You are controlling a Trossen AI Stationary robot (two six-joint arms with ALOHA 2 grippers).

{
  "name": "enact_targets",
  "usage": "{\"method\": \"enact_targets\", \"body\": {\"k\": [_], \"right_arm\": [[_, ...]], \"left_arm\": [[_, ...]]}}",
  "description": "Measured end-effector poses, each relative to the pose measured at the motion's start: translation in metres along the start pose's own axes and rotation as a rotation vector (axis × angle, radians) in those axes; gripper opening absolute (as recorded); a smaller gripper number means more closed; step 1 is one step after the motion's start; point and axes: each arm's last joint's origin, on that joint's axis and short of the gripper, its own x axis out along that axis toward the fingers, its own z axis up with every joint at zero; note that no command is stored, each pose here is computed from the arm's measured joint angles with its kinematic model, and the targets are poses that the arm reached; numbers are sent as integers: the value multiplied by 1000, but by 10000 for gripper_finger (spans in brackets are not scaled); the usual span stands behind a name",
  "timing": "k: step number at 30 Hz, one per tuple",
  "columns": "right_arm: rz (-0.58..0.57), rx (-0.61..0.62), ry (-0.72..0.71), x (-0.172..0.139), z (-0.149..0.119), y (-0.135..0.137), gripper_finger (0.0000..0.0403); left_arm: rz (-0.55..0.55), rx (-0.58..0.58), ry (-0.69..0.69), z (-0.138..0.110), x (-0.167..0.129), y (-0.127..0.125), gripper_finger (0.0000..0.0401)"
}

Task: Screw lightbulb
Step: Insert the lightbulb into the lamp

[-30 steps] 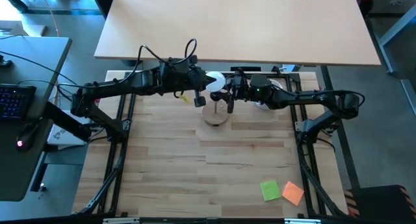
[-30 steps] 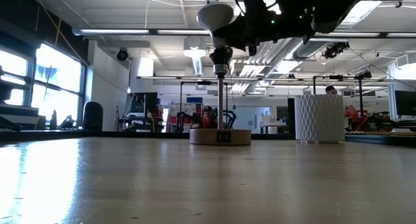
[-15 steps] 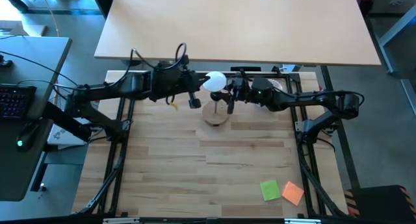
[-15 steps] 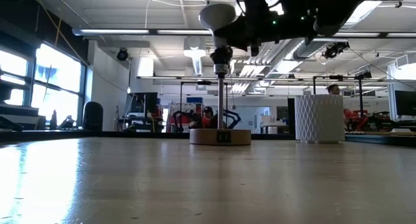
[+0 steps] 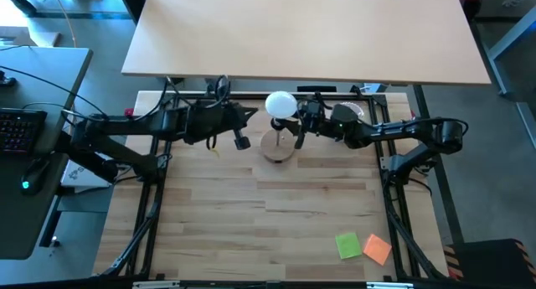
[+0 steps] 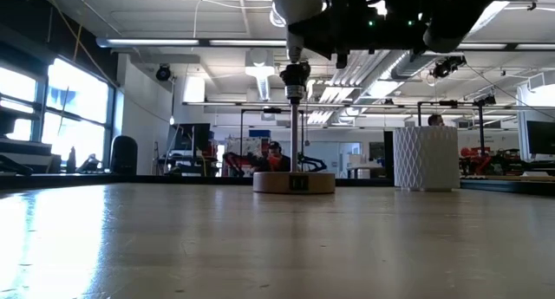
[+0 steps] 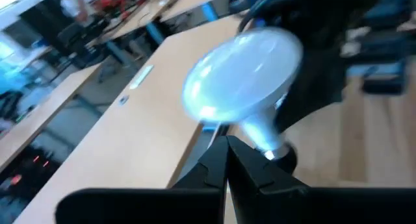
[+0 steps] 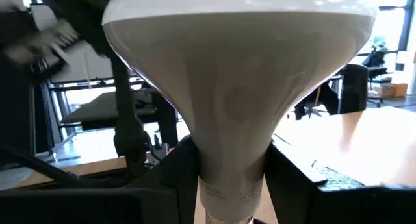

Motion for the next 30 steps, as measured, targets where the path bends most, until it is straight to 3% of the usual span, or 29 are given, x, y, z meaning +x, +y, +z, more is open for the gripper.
{"method": "enact_targets", "body": {"k": [16,30], "right_arm": [[-79,-2,37,-1,-4,-4,134],[-103,15,54,10,-24,-4,134]], "left_arm": [[7,-180,-71,-66,7,-54,0],[-5,-318,-143,-105,9,-78,0]]}}
